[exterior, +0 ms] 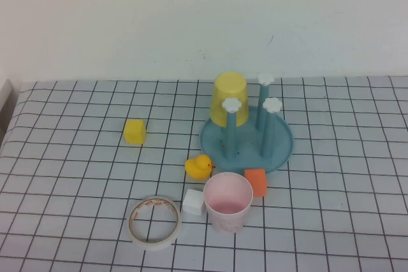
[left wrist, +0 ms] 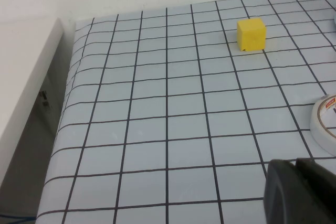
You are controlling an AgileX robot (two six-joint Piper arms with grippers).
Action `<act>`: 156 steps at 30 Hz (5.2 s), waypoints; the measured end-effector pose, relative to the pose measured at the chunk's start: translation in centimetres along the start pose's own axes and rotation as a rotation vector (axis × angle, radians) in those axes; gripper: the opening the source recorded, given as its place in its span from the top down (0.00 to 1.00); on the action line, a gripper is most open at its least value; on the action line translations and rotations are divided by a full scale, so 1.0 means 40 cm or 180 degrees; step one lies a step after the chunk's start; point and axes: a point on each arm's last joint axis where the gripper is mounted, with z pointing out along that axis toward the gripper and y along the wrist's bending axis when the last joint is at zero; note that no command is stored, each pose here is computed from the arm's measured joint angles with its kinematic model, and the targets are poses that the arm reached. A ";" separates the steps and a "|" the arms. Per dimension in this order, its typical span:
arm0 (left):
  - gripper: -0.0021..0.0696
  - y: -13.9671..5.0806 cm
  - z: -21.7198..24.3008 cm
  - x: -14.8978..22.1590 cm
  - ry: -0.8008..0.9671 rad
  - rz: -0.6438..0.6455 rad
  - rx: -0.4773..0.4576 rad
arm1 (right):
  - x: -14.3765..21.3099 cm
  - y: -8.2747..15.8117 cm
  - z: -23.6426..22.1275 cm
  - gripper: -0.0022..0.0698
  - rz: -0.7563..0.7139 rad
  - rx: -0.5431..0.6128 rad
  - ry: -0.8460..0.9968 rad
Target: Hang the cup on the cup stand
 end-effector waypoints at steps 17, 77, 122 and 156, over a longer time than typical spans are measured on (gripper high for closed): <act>0.97 0.000 0.000 0.000 0.0005 0.0000 0.0000 | 0.000 0.000 0.000 0.97 0.0000 0.0000 0.0000; 0.97 -0.068 0.001 -0.307 0.0593 -0.0441 0.1003 | -0.011 0.080 -0.013 0.97 0.2444 -0.1165 0.0237; 0.43 -0.564 0.608 -0.397 0.2994 0.1967 0.1532 | -0.007 0.082 -0.014 0.97 0.2275 -0.1184 0.0276; 0.96 -0.549 0.721 -0.329 0.3137 0.1501 0.1432 | -0.007 0.082 -0.014 0.97 0.2228 -0.1185 0.0267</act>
